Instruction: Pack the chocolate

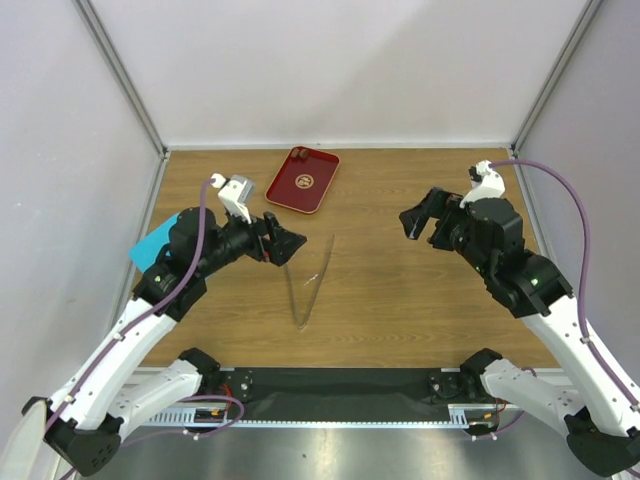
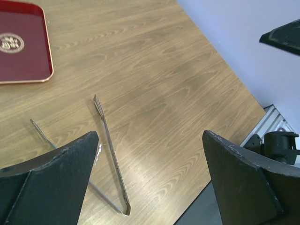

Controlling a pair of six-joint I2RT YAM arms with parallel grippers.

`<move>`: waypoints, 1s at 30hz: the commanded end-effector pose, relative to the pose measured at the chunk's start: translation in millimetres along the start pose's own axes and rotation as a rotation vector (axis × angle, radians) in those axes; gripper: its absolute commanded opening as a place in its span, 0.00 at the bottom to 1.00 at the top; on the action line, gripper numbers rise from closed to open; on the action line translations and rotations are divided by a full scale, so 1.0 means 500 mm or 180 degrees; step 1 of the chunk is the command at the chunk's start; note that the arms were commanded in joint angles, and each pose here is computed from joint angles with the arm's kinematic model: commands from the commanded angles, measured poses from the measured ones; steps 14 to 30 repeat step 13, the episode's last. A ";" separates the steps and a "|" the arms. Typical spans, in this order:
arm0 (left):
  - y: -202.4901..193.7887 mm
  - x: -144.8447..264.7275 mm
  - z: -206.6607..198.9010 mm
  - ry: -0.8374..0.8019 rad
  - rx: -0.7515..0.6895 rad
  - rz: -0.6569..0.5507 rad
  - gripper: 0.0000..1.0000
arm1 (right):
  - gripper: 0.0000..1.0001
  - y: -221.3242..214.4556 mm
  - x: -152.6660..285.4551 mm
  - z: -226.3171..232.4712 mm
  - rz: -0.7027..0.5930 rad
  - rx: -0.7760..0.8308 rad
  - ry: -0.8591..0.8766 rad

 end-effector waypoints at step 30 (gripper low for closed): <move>0.053 0.046 -0.020 -0.0020 -0.0162 -0.0382 1.00 | 1.00 0.022 0.024 0.000 -0.0191 0.0277 0.0061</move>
Point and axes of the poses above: each gripper's point midway between its finger pads, its own x axis back along the fingers, its own z axis along the line the jaws close on, y = z × x, the point moved 7 cm from there along x, back along the fingers, and after that the axes turned 9 degrees about -x, right-handed, at the moved point
